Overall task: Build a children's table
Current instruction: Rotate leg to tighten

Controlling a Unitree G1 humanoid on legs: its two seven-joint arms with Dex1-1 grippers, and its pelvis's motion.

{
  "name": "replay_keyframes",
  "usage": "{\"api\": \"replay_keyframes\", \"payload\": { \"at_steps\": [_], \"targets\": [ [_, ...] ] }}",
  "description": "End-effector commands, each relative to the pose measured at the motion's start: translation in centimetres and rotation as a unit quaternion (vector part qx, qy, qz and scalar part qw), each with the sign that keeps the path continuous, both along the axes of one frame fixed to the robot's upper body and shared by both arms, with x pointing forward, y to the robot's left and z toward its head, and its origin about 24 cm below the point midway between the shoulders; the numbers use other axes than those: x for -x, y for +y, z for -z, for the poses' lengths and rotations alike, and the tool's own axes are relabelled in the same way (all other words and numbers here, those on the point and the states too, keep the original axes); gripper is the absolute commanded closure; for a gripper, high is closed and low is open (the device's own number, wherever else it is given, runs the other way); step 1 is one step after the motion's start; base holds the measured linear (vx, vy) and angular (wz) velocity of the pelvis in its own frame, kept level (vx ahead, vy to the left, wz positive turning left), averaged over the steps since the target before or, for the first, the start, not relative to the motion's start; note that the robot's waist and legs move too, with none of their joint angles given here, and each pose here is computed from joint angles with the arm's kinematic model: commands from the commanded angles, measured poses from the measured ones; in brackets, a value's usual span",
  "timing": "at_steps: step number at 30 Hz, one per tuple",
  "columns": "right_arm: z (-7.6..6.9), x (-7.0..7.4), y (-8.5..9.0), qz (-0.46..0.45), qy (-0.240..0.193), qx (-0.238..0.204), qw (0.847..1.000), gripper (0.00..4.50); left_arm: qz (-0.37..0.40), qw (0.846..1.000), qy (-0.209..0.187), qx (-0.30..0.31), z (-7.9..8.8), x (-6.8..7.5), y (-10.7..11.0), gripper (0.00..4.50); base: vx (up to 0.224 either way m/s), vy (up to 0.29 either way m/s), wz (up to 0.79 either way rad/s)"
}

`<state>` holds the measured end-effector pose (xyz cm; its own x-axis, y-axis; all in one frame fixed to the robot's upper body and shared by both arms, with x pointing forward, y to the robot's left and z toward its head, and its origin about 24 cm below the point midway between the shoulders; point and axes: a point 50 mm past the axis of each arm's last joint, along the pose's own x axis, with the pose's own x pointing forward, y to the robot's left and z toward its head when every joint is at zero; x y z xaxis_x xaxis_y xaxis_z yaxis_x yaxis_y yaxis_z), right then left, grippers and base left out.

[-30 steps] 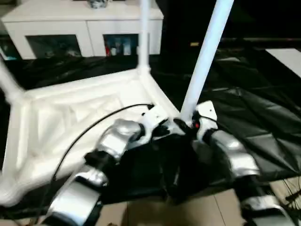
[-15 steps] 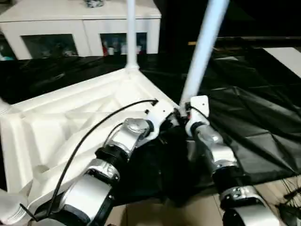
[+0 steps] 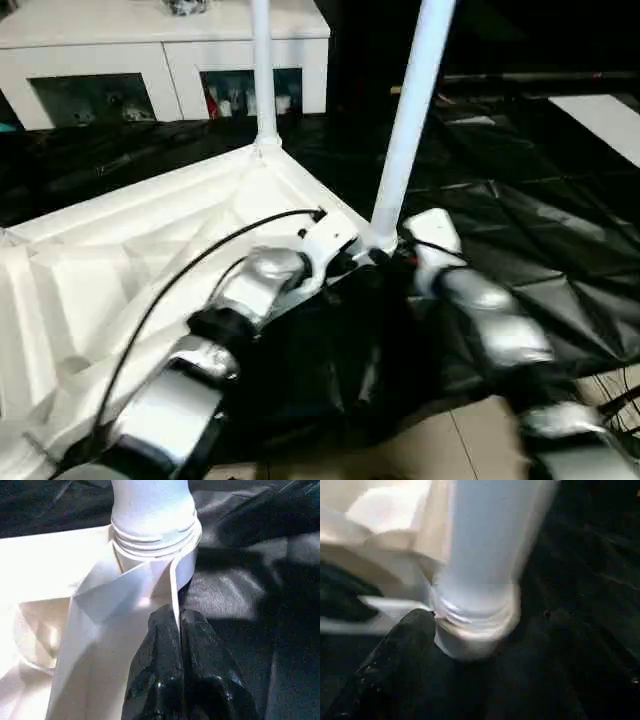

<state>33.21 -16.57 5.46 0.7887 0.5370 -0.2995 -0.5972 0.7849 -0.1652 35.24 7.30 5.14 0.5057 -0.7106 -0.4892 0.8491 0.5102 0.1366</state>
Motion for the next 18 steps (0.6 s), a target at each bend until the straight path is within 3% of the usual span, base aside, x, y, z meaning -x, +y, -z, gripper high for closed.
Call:
{"api": "replay_keyframes", "payload": {
  "at_steps": [1,7,11,18],
  "targets": [
    [-0.9,0.7,0.3,-0.074,-0.006,-0.011,0.997,0.59,0.025,0.998,0.054,-0.026,2.2,1.4,1.6,4.5,0.0,0.0,0.0],
    [-1.3,1.9,-0.4,-0.147,0.009,-0.022,0.989,0.59,0.093,0.994,0.053,-0.022,1.6,2.2,3.0,4.5,0.0,0.0,0.0],
    [-1.1,3.6,-0.1,-0.241,0.044,-0.021,0.969,0.59,0.196,0.977,0.079,-0.009,0.5,4.7,4.5,4.5,0.0,0.0,0.0],
    [-0.1,4.0,0.6,-0.267,0.058,0.001,0.962,0.59,0.205,0.975,0.08,-0.011,0.1,5.2,5.0,4.5,0.0,0.0,0.0]
  ]
}}
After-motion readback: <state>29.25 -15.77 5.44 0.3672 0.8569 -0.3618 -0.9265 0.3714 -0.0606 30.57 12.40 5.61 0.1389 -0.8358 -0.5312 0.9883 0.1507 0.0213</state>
